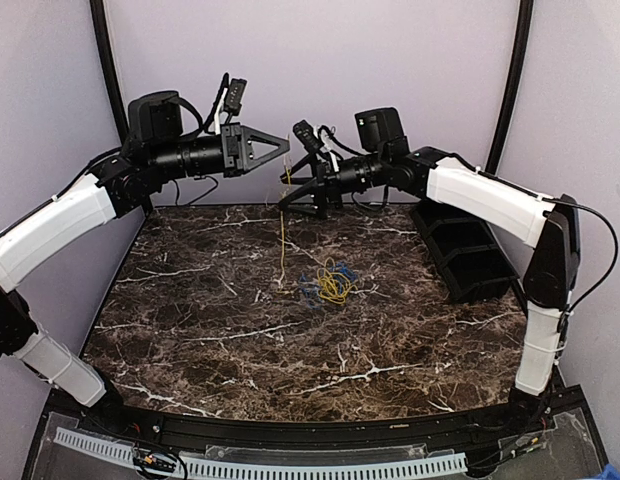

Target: Untangle the cables

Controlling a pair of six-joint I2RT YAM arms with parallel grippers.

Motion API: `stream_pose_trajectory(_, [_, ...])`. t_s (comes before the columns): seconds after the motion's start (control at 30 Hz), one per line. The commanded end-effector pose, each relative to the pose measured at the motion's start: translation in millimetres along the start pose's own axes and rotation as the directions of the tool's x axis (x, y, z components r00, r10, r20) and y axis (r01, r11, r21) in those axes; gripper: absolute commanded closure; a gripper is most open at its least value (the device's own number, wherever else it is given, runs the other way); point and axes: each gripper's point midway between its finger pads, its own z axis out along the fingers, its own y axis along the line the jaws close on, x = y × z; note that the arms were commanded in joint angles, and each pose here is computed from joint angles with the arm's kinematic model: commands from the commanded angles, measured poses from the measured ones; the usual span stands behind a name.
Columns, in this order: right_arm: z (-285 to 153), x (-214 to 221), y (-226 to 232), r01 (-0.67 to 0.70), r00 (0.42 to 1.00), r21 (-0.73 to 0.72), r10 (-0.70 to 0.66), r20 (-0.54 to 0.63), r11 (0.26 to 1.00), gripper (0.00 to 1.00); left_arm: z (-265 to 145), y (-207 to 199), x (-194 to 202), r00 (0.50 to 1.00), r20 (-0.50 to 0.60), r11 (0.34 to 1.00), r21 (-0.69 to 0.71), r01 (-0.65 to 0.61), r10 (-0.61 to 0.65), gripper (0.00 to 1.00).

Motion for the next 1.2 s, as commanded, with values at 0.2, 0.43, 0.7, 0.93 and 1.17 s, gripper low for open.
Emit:
stream_pose_trajectory(0.2, [8.7,-17.1,28.7,-0.048,0.994,-0.163,0.063,0.087,0.985,0.22,-14.0,-25.5,-22.6,0.995,0.087,0.998,0.041,-0.050,0.046,1.00])
stream_pose_trajectory(0.43, [10.6,-18.1,24.1,-0.077,0.991,-0.153,0.093,0.100,0.985,0.56,-14.6,-25.8,-22.2,0.995,0.090,0.998,0.043,-0.046,0.042,1.00])
stream_pose_trajectory(0.7, [12.4,-19.3,19.3,-0.097,0.988,-0.144,0.113,0.106,0.985,0.59,-15.8,-29.0,-18.6,0.996,0.083,0.997,0.067,-0.029,0.023,1.00])
stream_pose_trajectory(0.93, [10.4,-35.8,12.9,-0.107,0.984,-0.123,0.123,0.132,0.987,0.82,-15.1,-30.8,-16.8,0.997,0.083,0.996,0.093,-0.010,0.002,1.00])
stream_pose_trajectory(1.17, [11.2,-37.2,6.1,-0.127,0.981,-0.102,0.140,0.135,0.987,1.00,-14.8,-27.4,-13.2,0.997,0.080,0.997,0.080,0.000,-0.006,1.00])
